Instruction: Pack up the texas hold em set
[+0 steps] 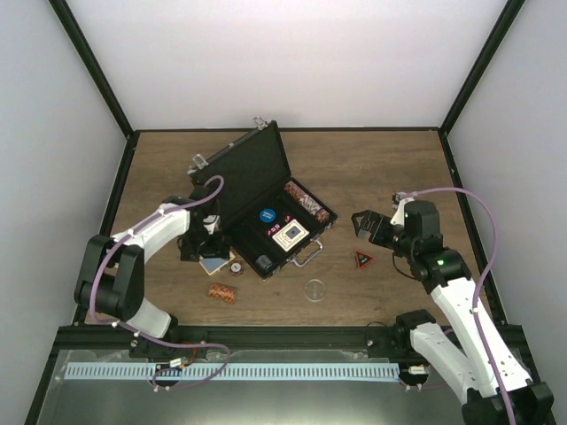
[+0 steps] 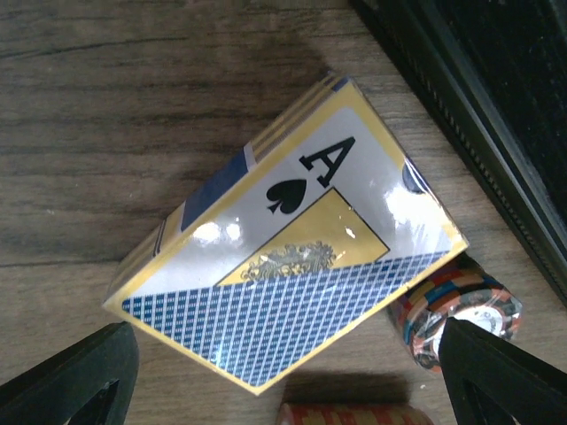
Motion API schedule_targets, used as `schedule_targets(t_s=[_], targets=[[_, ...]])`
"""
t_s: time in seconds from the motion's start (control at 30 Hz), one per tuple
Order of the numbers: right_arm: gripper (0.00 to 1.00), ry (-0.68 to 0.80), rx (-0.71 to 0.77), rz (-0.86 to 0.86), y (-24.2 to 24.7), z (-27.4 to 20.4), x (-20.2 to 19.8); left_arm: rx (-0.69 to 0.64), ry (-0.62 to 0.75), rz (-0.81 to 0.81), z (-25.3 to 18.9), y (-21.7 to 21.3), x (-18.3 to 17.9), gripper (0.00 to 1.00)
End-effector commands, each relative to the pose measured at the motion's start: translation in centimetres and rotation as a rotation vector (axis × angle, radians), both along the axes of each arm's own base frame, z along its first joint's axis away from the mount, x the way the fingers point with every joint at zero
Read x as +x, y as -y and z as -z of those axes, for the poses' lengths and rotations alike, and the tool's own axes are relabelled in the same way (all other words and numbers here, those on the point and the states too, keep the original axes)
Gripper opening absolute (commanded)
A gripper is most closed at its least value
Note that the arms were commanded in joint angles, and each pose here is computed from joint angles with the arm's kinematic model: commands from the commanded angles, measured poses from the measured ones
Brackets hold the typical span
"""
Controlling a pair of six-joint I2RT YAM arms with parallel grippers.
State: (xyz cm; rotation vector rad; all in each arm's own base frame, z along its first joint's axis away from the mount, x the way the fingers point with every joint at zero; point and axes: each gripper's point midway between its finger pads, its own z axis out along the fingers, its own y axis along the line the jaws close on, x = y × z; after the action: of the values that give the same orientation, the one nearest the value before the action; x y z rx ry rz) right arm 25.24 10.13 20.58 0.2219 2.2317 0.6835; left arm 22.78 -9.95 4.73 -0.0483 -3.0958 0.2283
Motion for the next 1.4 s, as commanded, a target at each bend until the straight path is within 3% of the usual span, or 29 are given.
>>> schedule_targets(t_s=[0.0, 0.47, 1.07, 1.37], targets=[[1.00, 0.016, 0.008, -0.009, -0.3, -0.3, 0.0, -0.001, 0.049, 0.035, 0.1, 0.4, 1.5, 0.95], [1.00, 0.009, 0.001, -0.007, -0.2, -0.1, 0.1, -0.074, 0.072, -0.006, 0.8, 1.7, 2.3, 0.95], [1.00, -0.002, 0.002, -0.020, -0.3, 0.4, -0.4, -0.005, 0.060, -0.118, 2.7, -0.1, 0.7, 0.95], [1.00, 0.000, 0.013, -0.005, -0.1, 0.3, -0.6, 0.030, 0.048, -0.178, 1.5, -0.9, -1.2, 0.95]])
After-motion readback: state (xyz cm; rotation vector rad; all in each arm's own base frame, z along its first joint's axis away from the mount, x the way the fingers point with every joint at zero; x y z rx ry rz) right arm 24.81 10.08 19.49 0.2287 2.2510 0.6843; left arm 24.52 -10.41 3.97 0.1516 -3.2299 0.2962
